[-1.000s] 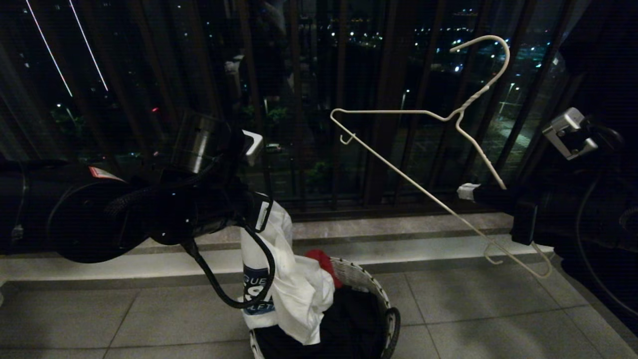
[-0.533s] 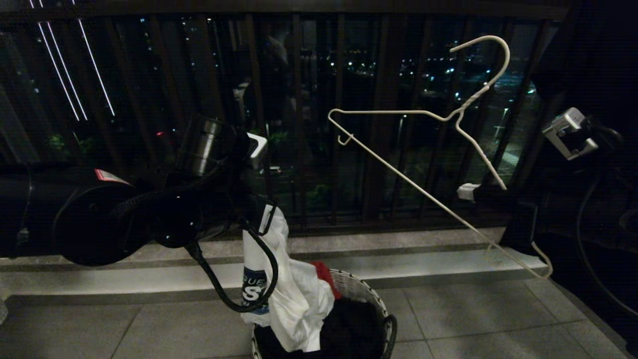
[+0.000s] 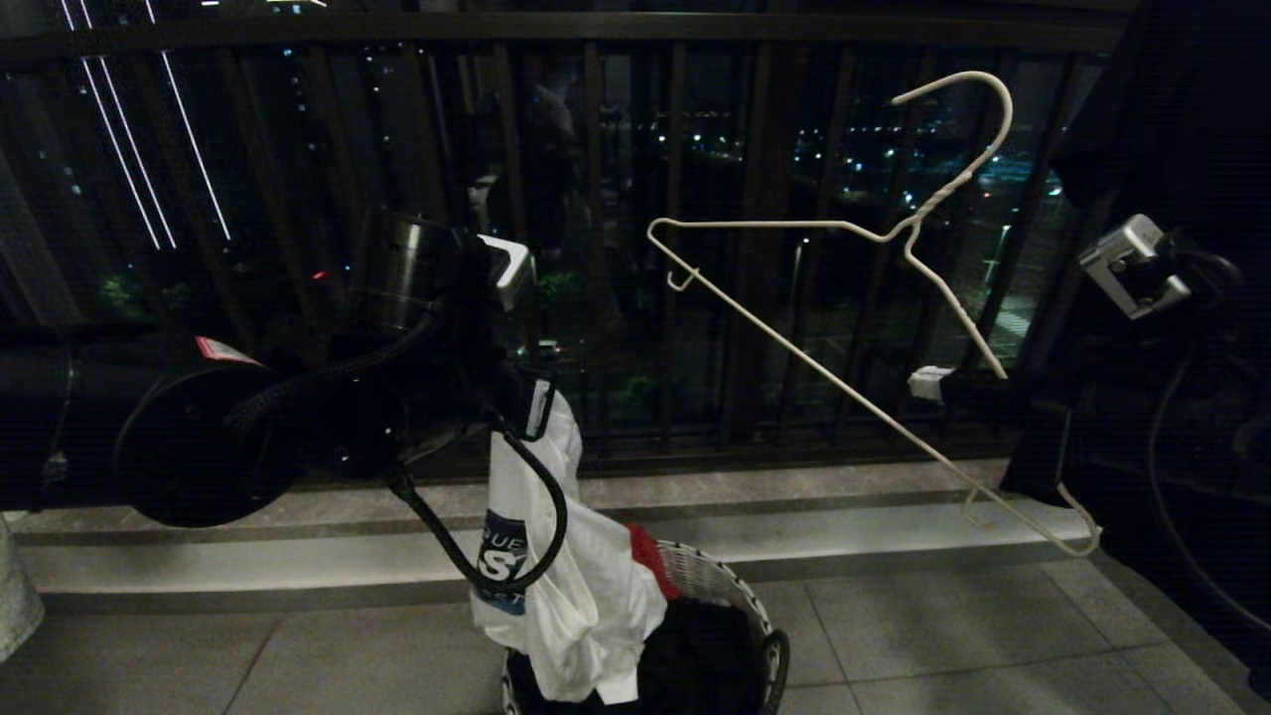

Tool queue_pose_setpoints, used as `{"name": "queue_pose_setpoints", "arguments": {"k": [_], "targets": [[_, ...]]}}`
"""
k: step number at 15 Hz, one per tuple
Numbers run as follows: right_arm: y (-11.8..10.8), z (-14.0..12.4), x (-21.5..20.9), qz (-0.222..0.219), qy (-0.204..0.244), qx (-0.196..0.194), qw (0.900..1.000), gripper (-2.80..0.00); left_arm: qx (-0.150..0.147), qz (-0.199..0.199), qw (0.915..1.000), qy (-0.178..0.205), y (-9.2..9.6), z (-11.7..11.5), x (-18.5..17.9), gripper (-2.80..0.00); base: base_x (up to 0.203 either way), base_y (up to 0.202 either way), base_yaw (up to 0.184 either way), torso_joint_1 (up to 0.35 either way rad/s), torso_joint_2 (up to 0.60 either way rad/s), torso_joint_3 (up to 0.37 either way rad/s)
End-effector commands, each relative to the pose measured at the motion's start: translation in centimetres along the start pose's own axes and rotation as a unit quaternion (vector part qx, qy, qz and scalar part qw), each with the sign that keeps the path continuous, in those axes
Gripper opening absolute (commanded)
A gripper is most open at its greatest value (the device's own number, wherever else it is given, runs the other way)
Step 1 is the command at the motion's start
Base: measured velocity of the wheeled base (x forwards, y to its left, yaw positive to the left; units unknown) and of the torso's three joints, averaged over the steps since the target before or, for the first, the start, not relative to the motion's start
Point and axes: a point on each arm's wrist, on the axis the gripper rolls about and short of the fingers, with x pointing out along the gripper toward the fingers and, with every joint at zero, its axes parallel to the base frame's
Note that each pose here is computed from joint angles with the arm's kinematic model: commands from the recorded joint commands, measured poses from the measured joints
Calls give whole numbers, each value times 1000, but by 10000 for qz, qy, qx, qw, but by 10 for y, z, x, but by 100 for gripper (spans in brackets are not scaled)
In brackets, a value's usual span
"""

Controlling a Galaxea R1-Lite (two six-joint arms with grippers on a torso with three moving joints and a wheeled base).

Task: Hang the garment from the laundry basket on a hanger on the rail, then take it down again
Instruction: Hang the clothes on the clothes rack

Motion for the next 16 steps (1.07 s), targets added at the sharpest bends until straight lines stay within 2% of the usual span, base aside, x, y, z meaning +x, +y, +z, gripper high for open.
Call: {"name": "queue_pose_setpoints", "arguments": {"k": [1, 3, 4, 6, 9, 16], "targets": [[1, 3, -4, 9, -76, -3, 10000, -280, -159, 136, 9997, -161, 6, 4, 9, -280, 0, 0, 0, 0, 0, 0], [6, 6, -14, 180, -101, 67, 9998, -280, -514, 276, 9978, -306, 15, 12, 16, -280, 0, 0, 0, 0, 0, 0], [9, 5, -18, 318, 7, 125, 9994, -280, -597, 331, 9972, -313, 18, 13, 20, -280, 0, 0, 0, 0, 0, 0], [12, 2, -23, 548, 413, 227, 9974, -280, -655, 437, 9963, -340, 25, 16, 25, -280, 0, 0, 0, 0, 0, 0], [21, -7, -22, 923, 987, -56, 9908, -280, -833, 533, 9945, -357, 29, 18, 35, -280, 0, 0, 0, 0, 0, 0], [56, -16, -10, 1844, 1311, -176, 9739, -280, -868, 532, 9943, -326, 26, 16, 44, -280, 0, 0, 0, 0, 0, 0]]}}
